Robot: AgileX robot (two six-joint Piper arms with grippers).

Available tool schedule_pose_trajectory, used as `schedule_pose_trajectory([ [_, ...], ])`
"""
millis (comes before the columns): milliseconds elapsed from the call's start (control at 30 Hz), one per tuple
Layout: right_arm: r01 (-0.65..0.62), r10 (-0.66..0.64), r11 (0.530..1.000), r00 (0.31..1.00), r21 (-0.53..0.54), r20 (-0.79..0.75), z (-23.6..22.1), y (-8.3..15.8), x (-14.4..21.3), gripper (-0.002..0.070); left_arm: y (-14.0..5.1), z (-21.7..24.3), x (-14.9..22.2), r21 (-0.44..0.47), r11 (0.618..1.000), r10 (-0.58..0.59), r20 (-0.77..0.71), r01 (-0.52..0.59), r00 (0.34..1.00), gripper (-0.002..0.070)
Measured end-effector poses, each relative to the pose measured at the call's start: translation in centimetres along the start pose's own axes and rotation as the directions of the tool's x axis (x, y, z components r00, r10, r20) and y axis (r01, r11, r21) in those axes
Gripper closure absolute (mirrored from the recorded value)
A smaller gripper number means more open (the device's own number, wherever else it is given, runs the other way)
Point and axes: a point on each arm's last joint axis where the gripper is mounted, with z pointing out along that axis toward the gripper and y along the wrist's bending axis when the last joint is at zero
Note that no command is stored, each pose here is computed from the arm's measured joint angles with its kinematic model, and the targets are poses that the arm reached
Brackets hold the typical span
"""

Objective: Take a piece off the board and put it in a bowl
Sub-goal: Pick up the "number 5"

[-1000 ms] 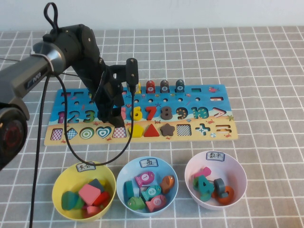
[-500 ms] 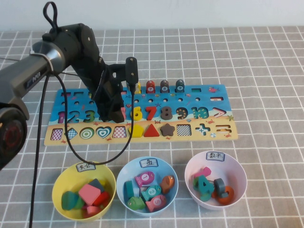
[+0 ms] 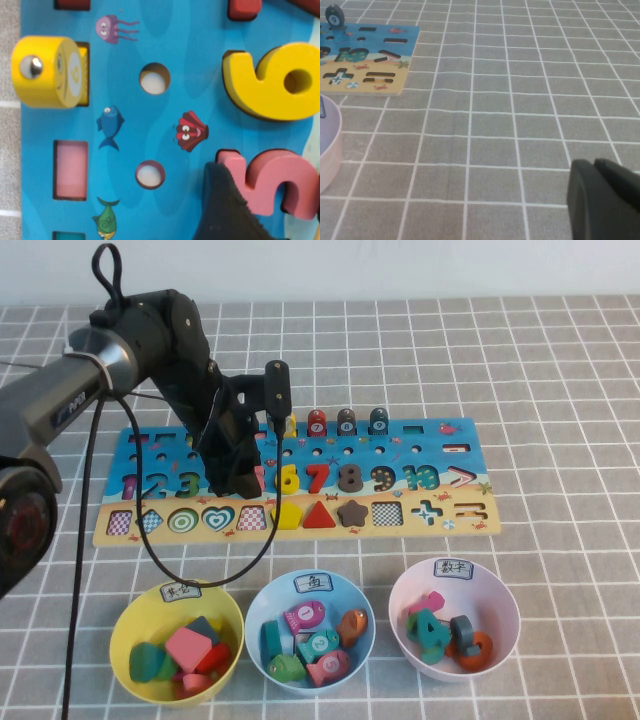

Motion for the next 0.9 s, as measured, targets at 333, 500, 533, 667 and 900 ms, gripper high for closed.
schedule_pose_trajectory([
  [333, 0.000, 0.000, 1.000, 1.000, 0.000, 0.000, 0.0, 0.0, 0.0, 0.0694, 0.0, 0.0, 0.0, -0.005, 1.000, 0.000, 0.000, 0.000, 1.000, 0.0355],
  [500, 0.000, 0.000, 1.000, 1.000, 0.000, 0.000, 0.0, 0.0, 0.0, 0.0694, 0.1, -0.2, 0.0, -0.018, 1.000, 0.003, 0.000, -0.003, 1.000, 0.0355],
  [533, 0.000, 0.000, 1.000, 1.000, 0.000, 0.000, 0.0, 0.0, 0.0, 0.0694, 0.2, -0.3, 0.0, -0.023, 1.000, 0.004, -0.001, -0.005, 1.000, 0.0355],
  [667, 0.000, 0.000, 1.000, 1.000, 0.000, 0.000, 0.0, 0.0, 0.0, 0.0694, 0.2, -1.2, -0.2, -0.051, 0.999, 0.013, -0.002, -0.013, 1.000, 0.0355],
  [900, 0.000, 0.000, 1.000, 1.000, 0.000, 0.000, 0.0, 0.0, 0.0, 0.0694, 0.2, -3.5, -0.5, -0.092, 0.996, 0.001, 0.008, 0.000, 1.000, 0.0355],
])
